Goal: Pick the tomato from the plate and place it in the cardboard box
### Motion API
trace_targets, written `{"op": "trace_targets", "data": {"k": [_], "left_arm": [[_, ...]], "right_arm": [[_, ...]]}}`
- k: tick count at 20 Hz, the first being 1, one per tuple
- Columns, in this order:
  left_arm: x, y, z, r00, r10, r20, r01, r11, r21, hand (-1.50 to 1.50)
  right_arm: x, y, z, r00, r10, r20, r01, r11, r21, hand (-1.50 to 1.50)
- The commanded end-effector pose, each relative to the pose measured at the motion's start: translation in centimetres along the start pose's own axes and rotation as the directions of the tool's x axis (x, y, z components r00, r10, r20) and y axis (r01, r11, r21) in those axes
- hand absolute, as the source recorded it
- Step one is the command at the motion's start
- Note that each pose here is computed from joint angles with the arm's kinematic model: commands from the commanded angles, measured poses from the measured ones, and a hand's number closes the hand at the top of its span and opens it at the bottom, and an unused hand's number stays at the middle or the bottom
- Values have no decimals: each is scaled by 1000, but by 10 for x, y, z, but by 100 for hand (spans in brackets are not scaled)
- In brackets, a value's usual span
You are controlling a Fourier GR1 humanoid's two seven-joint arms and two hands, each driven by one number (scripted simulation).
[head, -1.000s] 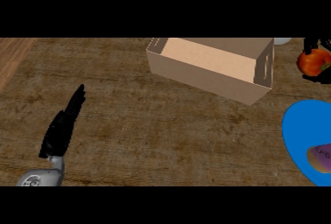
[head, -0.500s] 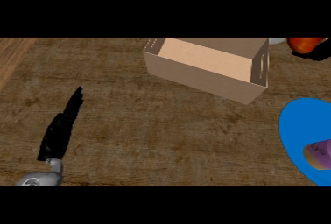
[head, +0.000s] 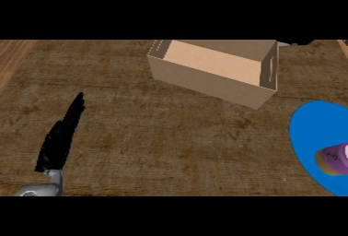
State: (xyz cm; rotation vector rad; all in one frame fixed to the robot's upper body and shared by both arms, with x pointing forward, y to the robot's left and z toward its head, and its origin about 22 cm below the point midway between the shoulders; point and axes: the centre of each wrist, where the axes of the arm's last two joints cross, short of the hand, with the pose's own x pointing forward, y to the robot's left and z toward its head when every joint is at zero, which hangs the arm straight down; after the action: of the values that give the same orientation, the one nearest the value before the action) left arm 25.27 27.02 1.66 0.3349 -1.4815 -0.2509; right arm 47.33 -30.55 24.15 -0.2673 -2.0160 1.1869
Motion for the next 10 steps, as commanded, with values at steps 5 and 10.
{"op": "trace_targets", "data": {"k": [5, 10], "left_arm": [[-3, -2, 0, 1000, -20, -3, 20, 1000, -3, 0], [16, 1, -4, 1000, 6, 13, -6, 1000, 11, 0]], "right_arm": [[26, 57, -60, 998, -65, 20, 62, 991, 116, 150], [42, 80, -83, 999, -38, -15, 41, 977, 210, 150]]}}
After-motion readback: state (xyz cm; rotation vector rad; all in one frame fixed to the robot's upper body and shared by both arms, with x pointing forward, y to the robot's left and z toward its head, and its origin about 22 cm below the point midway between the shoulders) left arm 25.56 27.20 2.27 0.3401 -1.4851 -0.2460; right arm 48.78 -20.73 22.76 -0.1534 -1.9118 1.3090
